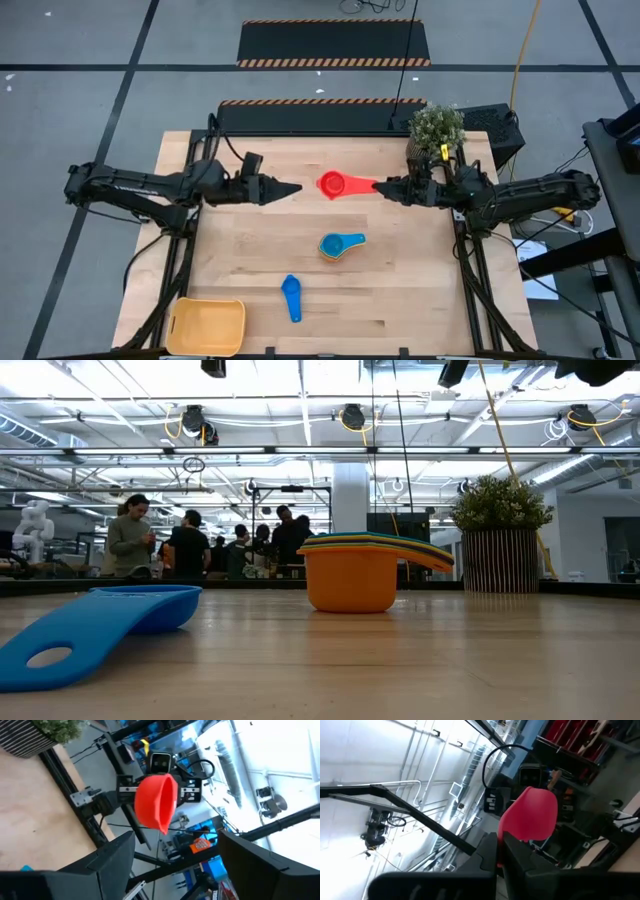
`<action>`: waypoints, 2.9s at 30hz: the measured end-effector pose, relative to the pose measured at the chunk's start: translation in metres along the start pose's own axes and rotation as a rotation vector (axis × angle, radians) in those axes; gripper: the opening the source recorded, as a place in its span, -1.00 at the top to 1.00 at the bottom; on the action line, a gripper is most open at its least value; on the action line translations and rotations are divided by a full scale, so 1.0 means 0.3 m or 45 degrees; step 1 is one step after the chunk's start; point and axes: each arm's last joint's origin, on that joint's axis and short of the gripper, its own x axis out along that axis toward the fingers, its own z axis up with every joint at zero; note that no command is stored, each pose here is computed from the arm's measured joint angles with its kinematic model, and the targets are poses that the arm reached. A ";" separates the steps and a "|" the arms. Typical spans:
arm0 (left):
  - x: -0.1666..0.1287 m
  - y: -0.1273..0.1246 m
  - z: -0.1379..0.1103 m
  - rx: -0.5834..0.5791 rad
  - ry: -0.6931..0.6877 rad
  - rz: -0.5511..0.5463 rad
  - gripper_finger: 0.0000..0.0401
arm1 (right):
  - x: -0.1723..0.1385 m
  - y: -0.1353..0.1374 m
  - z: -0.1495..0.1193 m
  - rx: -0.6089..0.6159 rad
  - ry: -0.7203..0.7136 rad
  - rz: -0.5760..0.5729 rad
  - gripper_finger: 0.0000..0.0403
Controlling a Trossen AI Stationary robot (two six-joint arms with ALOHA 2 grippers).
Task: Nest measuring cups in basket
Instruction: Stack the red measuring cup on top of the light blue measuring cup
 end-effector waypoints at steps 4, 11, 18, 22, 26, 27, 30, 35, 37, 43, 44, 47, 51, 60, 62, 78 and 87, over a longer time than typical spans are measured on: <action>0.017 0.016 0.000 -0.008 -0.003 0.019 -0.42 | 0.010 -0.012 -0.008 0.044 0.007 -0.006 1.00; 0.034 0.032 -0.007 -0.016 0.019 0.035 -0.42 | 0.052 -0.044 -0.055 0.084 0.032 0.047 1.00; 0.039 0.035 -0.011 -0.014 0.037 0.030 -0.42 | 0.076 -0.072 -0.070 0.120 0.015 0.079 1.00; 0.039 0.036 -0.011 -0.015 0.042 0.032 -0.42 | 0.081 -0.085 -0.077 0.125 0.024 0.059 1.00; 0.039 0.034 -0.014 -0.010 0.046 0.026 -0.42 | 0.082 -0.086 -0.078 0.125 0.025 0.060 1.00; 0.039 0.033 -0.015 -0.007 0.050 0.023 -0.42 | 0.082 -0.087 -0.078 0.125 0.026 0.058 1.00; 0.039 0.030 -0.018 0.000 0.060 0.010 -0.42 | 0.082 -0.087 -0.078 0.123 0.027 0.058 1.00; 0.038 0.027 -0.023 0.013 0.085 -0.002 -0.32 | 0.082 -0.087 -0.078 0.121 0.028 0.061 1.00; 0.038 0.027 -0.024 0.019 0.093 -0.004 -0.21 | 0.082 -0.086 -0.078 0.121 0.030 0.064 1.00; 0.038 0.027 -0.024 0.047 0.094 -0.006 0.18 | 0.082 -0.084 -0.077 0.121 0.028 0.070 1.00; 0.038 0.027 -0.024 0.052 0.094 -0.006 0.25 | 0.082 -0.083 -0.077 0.120 0.027 0.073 1.00; 0.038 0.027 -0.024 0.070 0.096 -0.008 0.42 | 0.082 -0.082 -0.076 0.117 0.024 0.080 1.00; 0.038 0.027 -0.025 0.090 0.114 -0.017 0.63 | 0.082 -0.079 -0.075 0.113 0.021 0.092 1.00; 0.037 0.012 -0.020 0.172 0.093 -0.079 0.95 | 0.081 -0.078 -0.074 0.106 0.017 0.093 1.00; 0.037 0.008 -0.018 0.190 0.083 -0.096 0.95 | 0.081 -0.078 -0.074 0.105 0.017 0.093 1.00; 0.038 0.008 -0.016 0.200 0.071 -0.096 0.98 | 0.083 -0.094 -0.077 0.104 -0.002 0.023 0.71; 0.038 0.012 -0.018 0.183 0.079 -0.078 0.99 | 0.079 -0.100 -0.078 0.130 0.022 -0.022 0.34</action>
